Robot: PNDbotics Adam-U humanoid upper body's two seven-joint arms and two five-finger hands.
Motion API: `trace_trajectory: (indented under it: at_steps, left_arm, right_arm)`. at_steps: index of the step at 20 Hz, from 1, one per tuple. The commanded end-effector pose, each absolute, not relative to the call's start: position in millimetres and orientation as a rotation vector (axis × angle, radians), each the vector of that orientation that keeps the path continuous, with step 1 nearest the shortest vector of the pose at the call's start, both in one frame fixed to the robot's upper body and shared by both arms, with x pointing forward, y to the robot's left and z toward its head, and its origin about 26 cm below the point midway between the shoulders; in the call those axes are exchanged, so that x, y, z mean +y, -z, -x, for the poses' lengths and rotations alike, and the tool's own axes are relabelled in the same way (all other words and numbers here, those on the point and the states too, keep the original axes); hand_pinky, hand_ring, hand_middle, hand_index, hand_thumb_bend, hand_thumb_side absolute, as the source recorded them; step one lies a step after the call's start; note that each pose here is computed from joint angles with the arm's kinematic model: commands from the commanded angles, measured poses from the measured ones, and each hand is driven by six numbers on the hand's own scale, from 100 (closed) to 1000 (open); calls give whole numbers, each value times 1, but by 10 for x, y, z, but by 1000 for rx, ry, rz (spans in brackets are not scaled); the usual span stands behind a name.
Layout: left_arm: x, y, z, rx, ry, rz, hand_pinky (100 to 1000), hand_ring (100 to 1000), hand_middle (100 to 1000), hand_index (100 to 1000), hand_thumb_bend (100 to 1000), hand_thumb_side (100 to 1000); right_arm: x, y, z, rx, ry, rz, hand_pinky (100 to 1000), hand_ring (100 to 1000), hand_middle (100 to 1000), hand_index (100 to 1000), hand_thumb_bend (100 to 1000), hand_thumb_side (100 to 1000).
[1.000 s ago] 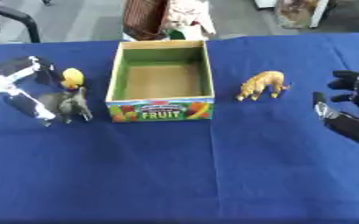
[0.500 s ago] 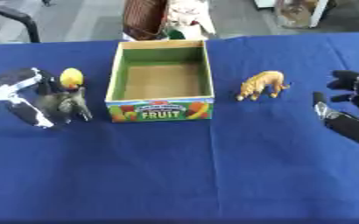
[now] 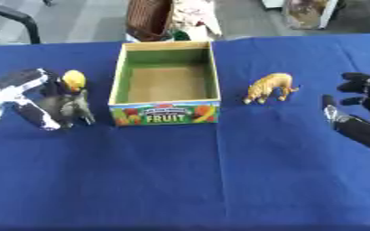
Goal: Pick up objects on the table and place them in the box.
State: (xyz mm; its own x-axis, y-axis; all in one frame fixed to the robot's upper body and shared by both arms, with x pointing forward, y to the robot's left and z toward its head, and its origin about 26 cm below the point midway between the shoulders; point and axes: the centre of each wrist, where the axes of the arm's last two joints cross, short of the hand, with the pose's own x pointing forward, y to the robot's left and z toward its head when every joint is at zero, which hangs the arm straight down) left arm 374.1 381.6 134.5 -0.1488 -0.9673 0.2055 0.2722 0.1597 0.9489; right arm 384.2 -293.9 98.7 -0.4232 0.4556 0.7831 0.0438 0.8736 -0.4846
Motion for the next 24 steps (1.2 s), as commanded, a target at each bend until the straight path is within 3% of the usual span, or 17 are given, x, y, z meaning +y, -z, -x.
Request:
trace_trajectory:
  at_steps: [1,14,15,19,22,24]
  left_arm:
    - [3835,-1471,-3782,-1219,1325,-832,630,581,581,721,830,187]
    - [3794,-1412,-3803,-1189,1357,-809,590,512,490,664,805,218]
    - [3794,-1413,-3803,-1189,1355,-816,574,490,466,641,773,228]
    - [3794,-1423,-3805,-1204,1322,-864,478,346,306,522,466,237]
    - [3792,-1431,-3802,-1219,1294,-897,407,248,203,444,329,224]
    - [3795,-1437,-3797,-1227,1278,-910,364,195,150,404,287,220]
  right_arm:
    - [-2984,-1072,-3853,-1987,-496,385,619,739,592,783,256,103]
    - [-2985,-1071,-3852,-1987,-495,384,620,739,592,782,252,104]
    - [-2985,-1071,-3852,-1987,-495,384,620,739,592,781,251,105]
    - [-2985,-1068,-3851,-1986,-494,383,619,739,592,780,250,105]
    - [-2986,-1069,-3851,-1987,-493,384,620,739,592,778,250,105]
    - [-2985,-1069,-3852,-1987,-494,383,619,739,592,778,250,105]
